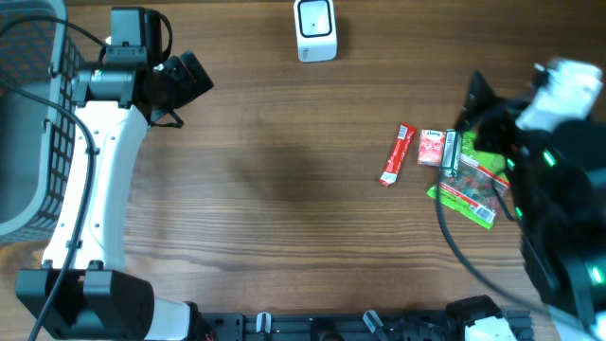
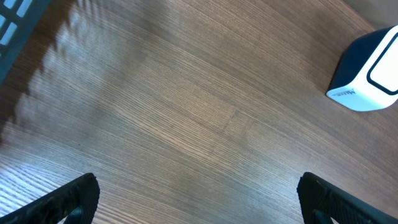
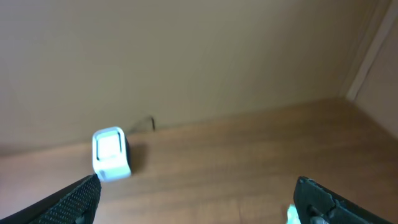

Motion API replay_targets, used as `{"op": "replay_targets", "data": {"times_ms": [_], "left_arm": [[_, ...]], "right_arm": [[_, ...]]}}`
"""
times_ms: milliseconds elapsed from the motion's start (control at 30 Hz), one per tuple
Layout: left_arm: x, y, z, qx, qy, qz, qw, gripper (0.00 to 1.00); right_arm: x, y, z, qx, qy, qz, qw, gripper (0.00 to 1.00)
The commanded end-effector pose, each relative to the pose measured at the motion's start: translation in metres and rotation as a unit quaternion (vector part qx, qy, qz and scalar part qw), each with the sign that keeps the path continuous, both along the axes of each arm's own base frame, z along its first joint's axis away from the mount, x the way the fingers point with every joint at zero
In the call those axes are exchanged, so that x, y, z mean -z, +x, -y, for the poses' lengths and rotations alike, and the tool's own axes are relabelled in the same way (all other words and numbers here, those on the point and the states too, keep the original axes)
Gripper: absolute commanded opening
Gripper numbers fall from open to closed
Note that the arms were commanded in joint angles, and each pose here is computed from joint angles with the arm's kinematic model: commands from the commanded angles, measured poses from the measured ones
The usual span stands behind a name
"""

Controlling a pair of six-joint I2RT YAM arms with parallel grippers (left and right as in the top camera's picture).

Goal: Scan the item barcode

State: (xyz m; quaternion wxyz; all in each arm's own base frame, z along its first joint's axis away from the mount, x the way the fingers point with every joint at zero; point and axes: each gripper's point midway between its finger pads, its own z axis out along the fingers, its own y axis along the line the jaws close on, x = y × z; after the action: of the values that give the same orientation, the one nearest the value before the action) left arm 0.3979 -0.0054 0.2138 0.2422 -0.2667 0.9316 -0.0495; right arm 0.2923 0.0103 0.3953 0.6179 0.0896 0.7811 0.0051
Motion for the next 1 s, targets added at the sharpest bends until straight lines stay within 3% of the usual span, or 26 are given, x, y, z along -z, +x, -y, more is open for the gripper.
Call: {"op": "replay_targets", "data": {"times_ms": [0, 167, 367, 600, 967], "left_arm": [[-0.001, 0.000, -0.003, -0.001, 0.002, 0.002, 1.000, 1.00], [-0.001, 0.000, -0.003, -0.001, 0.002, 0.002, 1.000, 1.00], [-0.001, 0.000, -0.003, -0.001, 0.002, 0.002, 1.000, 1.00], [-0.001, 0.000, -0.003, -0.001, 0.002, 0.002, 1.000, 1.00], [-0.001, 0.000, -0.003, -0.001, 0.002, 0.002, 1.000, 1.00]], "right_arm": [[-0.021, -0.035, 0.009, 0.003, 0.012, 0.039, 0.999, 1.00], [-0.015, -0.078, 0.018, 0.003, 0.020, 0.070, 0.997, 1.00], [0.028, -0.112, 0.026, 0.004, 0.037, 0.133, 0.990, 1.00], [0.067, -0.104, 0.027, 0.004, 0.082, 0.229, 0.970, 1.00], [0.030, -0.114, 0.015, -0.034, 0.043, 0.454, 0.889, 1.00]]}}
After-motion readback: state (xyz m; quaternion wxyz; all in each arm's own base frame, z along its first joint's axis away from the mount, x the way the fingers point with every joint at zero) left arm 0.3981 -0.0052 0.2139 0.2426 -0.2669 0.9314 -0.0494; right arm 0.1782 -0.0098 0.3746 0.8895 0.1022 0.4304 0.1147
